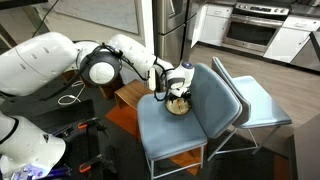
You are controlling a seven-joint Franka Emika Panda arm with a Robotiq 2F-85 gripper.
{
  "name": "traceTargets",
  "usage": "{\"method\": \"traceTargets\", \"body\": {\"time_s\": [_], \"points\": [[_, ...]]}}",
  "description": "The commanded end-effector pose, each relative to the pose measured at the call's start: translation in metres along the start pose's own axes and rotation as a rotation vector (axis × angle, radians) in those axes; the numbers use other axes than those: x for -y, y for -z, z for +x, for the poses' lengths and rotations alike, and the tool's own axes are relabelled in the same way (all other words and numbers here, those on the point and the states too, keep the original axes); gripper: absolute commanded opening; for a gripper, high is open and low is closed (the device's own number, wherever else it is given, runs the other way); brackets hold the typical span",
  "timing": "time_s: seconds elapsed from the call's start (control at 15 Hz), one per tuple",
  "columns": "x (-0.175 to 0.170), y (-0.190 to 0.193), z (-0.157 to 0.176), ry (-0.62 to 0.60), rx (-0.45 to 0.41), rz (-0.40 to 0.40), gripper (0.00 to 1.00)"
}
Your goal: Take the pen out of the bowl and put it on the chair
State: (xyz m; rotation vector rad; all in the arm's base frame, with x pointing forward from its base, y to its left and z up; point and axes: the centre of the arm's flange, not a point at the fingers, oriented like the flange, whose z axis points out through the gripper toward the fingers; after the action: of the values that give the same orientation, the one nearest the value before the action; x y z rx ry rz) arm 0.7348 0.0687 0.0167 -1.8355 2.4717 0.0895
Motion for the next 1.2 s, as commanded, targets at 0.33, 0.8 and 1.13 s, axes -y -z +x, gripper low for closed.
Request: {"method": "traceTargets", "body": {"time_s": [0.33,0.8,1.13], "points": [[0.046,-0.033,-0.007,-0.047,-0.049,-0.004,1.00],[0.048,-0.052,-0.003,-0.040,-0.043,-0.032,0.91],[0.048,-0.063,0.004,-0.043,-0.039,-0.058,0.77]]}}
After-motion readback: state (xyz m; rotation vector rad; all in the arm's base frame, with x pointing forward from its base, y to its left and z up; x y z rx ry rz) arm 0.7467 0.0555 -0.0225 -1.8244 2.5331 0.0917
